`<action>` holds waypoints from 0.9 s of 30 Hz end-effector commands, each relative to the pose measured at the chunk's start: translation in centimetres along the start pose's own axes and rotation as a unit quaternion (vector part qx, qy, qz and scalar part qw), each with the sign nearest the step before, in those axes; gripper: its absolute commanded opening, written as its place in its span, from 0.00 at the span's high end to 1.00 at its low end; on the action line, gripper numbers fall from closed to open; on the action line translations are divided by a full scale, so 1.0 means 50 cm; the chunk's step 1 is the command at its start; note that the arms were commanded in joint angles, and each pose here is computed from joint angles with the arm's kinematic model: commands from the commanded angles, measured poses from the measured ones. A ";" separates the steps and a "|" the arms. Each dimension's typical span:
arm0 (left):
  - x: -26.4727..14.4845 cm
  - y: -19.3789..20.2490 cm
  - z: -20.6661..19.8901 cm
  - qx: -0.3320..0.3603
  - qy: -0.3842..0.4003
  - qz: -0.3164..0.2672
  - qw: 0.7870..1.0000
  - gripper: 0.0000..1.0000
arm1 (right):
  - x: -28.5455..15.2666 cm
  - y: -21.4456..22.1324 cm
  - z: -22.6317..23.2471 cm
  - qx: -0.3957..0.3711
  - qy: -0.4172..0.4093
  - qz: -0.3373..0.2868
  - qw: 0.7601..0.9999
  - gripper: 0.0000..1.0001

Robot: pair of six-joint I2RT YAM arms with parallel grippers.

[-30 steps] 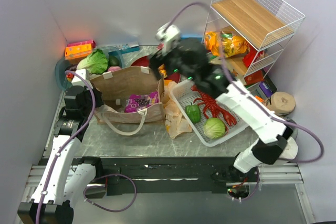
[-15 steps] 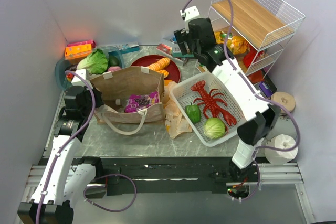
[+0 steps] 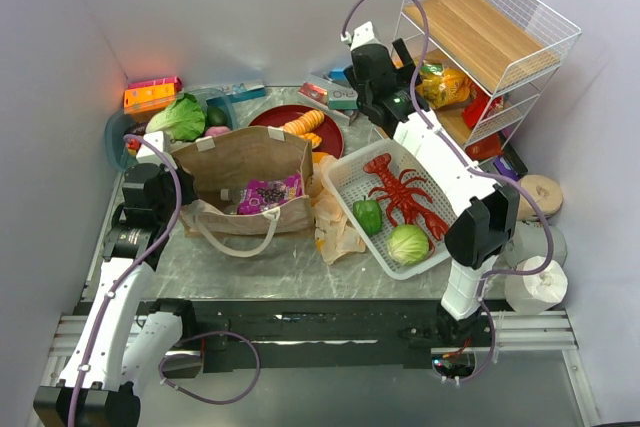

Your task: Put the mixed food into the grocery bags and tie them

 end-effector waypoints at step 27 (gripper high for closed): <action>-0.009 -0.035 0.005 -0.002 -0.010 -0.041 0.999 0.99 | -0.331 -0.213 -0.068 0.081 -0.049 -0.200 0.975 1.00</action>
Point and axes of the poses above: each gripper's point midway between its finger pads, its own x axis out along the fingers, its own z axis along the line the jaws close on, y = z × x, the point moved 2 cm from there along -x, back along the fingers, and after that the axes turned 8 degrees about -x, right-handed, at the moved point
